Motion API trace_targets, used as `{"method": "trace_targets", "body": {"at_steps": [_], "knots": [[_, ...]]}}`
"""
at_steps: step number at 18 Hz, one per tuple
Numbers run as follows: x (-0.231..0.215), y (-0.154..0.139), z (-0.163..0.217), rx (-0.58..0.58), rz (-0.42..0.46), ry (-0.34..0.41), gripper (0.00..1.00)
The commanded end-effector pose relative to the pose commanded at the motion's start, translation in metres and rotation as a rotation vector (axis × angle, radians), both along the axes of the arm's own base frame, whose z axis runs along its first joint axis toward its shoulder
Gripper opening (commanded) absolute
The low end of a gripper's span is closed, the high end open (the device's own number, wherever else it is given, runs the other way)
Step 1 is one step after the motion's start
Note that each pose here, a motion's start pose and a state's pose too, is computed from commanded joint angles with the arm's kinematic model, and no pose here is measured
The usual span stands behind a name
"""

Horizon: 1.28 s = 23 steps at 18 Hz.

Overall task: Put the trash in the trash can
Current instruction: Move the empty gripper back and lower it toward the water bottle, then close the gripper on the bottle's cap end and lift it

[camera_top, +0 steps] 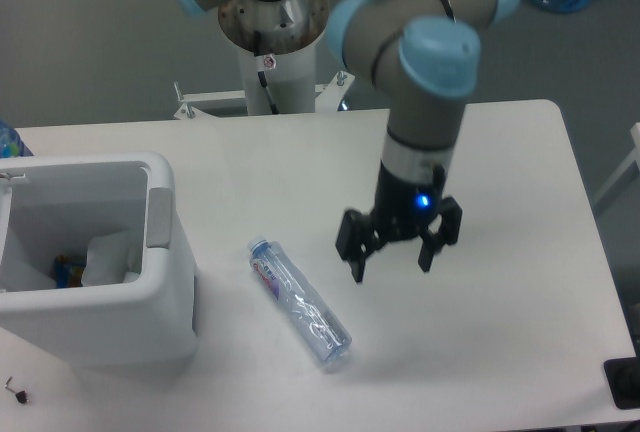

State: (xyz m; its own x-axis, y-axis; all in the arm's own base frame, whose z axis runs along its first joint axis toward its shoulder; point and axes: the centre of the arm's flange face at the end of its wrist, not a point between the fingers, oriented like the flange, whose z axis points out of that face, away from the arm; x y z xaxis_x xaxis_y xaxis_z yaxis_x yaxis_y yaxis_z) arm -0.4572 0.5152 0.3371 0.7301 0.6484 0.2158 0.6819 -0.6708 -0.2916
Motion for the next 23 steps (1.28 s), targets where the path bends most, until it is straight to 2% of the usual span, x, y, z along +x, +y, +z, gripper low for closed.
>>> {"method": "trace_targets", "body": {"at_steps": [5,10,15,19,23], "knots": [[0.007,0.035,-0.061,-0.076,-0.037,-0.032,1.0],[0.017,0.047,-0.098,-0.115,-0.046,-0.073,1.0],[0.026,0.06,-0.12,-0.134,-0.045,-0.099,1.0],[0.027,0.061,-0.13,-0.178,-0.02,-0.083,1.0],[0.034,0.068,-0.14,-0.199,-0.031,-0.081,1.0]]}}
